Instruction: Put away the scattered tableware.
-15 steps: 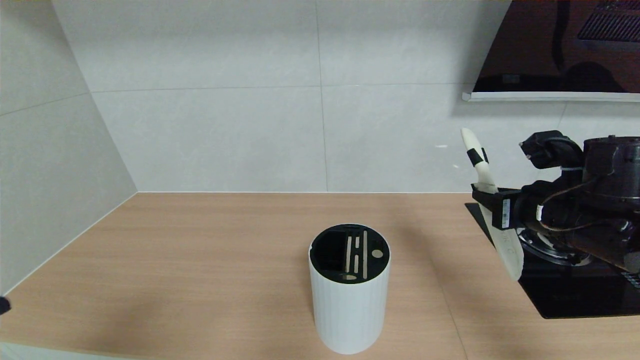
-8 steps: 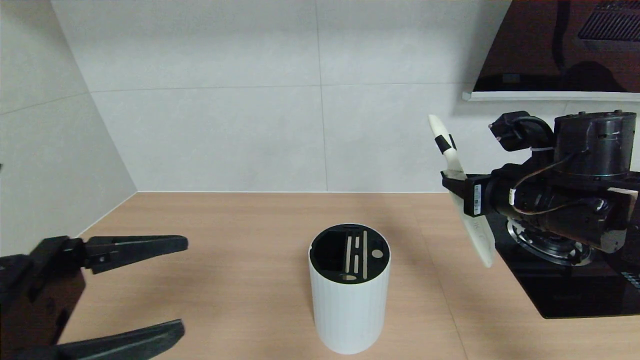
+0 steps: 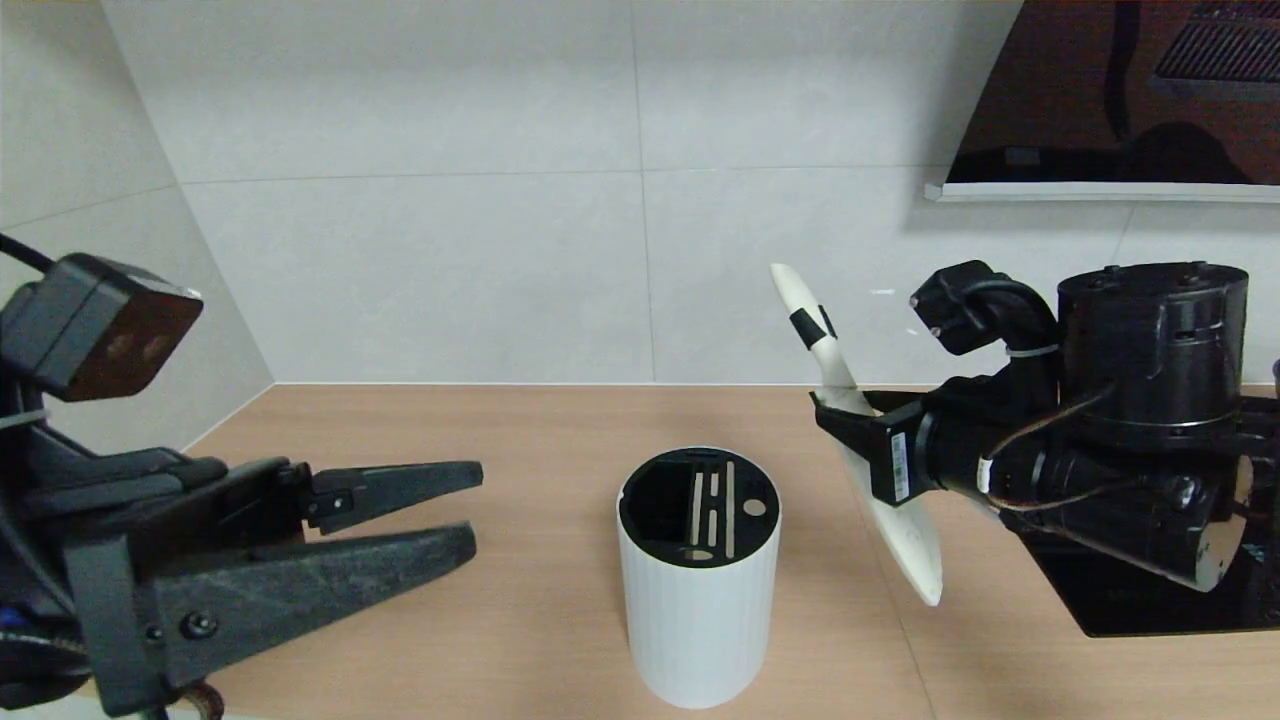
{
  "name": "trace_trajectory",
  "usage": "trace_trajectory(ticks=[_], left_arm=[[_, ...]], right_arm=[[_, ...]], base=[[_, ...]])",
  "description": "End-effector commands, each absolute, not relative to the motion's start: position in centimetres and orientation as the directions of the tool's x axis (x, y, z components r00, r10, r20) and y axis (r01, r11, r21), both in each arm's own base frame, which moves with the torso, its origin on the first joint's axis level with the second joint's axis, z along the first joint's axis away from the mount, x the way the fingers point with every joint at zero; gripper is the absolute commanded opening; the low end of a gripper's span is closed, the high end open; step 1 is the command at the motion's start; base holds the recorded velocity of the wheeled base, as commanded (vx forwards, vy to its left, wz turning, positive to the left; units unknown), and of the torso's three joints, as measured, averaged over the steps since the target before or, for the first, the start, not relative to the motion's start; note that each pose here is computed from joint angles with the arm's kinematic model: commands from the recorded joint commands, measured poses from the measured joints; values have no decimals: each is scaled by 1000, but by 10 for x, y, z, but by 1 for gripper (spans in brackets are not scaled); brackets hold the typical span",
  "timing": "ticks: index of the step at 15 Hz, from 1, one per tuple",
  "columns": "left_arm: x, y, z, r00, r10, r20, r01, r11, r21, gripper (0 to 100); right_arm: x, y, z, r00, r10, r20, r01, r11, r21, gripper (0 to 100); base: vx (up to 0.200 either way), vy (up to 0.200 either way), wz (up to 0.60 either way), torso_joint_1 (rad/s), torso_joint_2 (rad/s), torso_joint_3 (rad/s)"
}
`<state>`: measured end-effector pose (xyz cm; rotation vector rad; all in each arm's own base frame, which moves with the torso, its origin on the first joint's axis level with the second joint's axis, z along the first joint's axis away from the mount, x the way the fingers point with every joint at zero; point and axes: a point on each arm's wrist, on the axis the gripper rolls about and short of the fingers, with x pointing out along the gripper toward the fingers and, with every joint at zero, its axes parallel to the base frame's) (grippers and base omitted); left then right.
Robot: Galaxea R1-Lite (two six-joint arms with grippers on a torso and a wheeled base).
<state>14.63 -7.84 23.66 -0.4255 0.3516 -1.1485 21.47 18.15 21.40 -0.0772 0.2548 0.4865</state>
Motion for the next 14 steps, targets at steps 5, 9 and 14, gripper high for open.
trace_trajectory(ticks=[5, 9, 14], left_arm=[[179, -103, 219, 357, -934, -28, 695, 285, -660, 100], [188, -113, 229, 424, -903, 65, 600, 227, -767, 100], [207, -128, 230, 490, -870, 60, 544, 251, -801, 100]], right_arm=[[193, 215, 209, 786, 569, -243, -571, 818, 70, 0], [187, 229, 206, 765, 601, -231, -596, 797, 99, 0], [172, 244, 205, 735, 639, -228, -628, 768, 128, 0]], base=[[0, 0, 0, 0, 0, 0], [0, 0, 0, 0, 0, 0], [0, 0, 0, 0, 0, 0]])
